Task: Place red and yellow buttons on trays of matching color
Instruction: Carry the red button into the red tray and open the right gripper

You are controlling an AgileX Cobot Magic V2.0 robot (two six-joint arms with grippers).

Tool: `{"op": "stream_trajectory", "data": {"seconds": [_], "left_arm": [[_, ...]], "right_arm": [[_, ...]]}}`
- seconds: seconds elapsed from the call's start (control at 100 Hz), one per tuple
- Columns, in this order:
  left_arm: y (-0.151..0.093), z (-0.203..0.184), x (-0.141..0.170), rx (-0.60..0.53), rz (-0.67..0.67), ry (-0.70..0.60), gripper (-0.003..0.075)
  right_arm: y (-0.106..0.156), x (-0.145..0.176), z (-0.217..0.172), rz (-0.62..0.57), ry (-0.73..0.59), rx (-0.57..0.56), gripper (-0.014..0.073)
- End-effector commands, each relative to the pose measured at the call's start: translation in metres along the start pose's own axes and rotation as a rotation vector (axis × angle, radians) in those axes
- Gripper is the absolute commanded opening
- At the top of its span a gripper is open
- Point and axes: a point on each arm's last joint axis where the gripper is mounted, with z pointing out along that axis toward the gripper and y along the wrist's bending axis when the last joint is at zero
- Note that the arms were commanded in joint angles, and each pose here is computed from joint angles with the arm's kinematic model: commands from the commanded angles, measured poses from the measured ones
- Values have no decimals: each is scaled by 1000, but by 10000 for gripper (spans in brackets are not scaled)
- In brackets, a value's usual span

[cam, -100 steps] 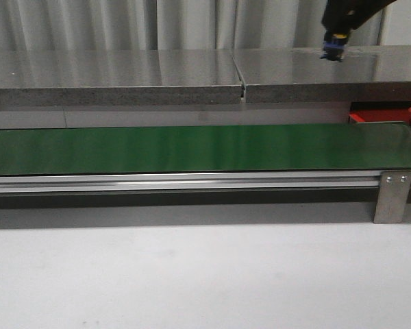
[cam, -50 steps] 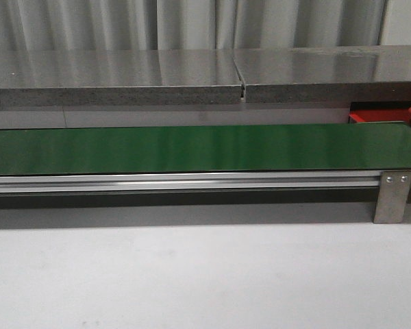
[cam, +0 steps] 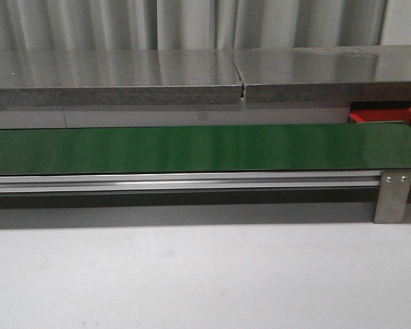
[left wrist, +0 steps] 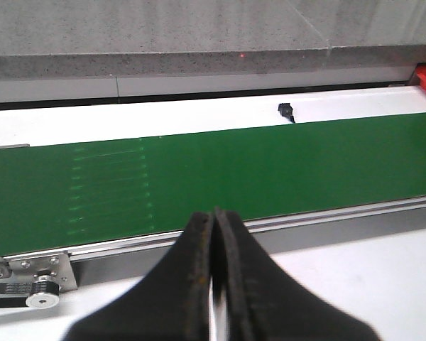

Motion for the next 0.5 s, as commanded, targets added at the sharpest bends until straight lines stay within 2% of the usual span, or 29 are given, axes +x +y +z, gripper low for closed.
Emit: {"op": "stream_trajectory", "data": {"seconds": [0.0, 0.4, 0.45, 0.49], "left_arm": [[-1, -3, -14, 5, -8, -93, -19], [-1, -3, -14, 5, -8, -93, -19], [-1, -3, -14, 5, -8, -93, -19], [-1, -3, -14, 5, -8, -93, -19]], "right_arm": [[-1, -20, -17, 12, -141, 14, 151], [-9, -4, 39, 59, -119, 15, 160], [-9, -3, 41, 70, -116, 9, 195], [-8, -3, 42, 77, -116, 6, 257]]}}
